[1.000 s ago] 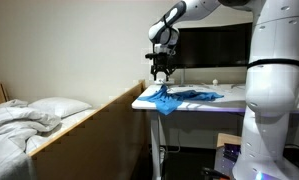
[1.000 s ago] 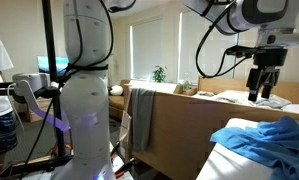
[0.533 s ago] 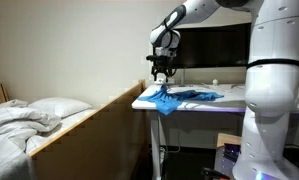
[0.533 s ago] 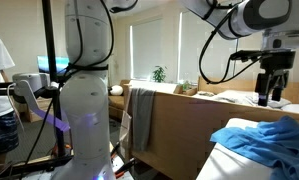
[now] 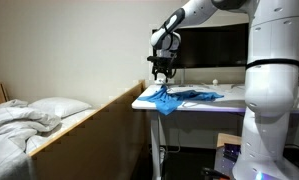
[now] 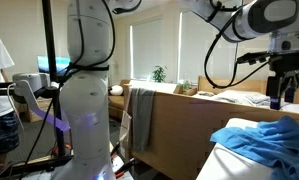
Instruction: Hang the blue shirt on the bed frame
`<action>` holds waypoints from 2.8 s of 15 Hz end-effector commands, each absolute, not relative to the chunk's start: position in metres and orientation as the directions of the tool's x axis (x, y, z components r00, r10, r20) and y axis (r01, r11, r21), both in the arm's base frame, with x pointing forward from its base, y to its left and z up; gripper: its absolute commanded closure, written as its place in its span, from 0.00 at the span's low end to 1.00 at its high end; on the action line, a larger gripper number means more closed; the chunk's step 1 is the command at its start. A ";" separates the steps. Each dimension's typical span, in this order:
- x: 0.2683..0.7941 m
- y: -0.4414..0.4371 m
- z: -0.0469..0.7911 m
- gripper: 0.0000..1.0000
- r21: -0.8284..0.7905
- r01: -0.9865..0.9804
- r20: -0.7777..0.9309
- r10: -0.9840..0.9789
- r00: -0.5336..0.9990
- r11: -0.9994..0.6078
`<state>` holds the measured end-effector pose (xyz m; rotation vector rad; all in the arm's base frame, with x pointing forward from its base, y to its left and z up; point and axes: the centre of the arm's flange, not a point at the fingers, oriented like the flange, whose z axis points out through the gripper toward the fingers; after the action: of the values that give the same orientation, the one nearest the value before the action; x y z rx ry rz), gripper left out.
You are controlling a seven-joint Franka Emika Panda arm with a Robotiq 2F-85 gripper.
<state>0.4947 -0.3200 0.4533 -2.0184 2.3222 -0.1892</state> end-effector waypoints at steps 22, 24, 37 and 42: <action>0.511 -0.337 0.378 0.38 -0.084 -0.981 -0.058 -0.983 -0.173 0.177; 0.511 -0.336 0.373 0.52 -0.070 -0.982 -0.063 -0.983 -0.174 0.178; 0.497 -0.303 0.410 0.98 -0.143 -0.972 -0.026 -0.982 -0.187 0.189; 0.511 -0.251 0.472 0.98 -0.239 -0.967 -0.013 -0.996 -0.084 0.084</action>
<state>0.5242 -0.2909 0.4355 -1.9907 2.2454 -0.2001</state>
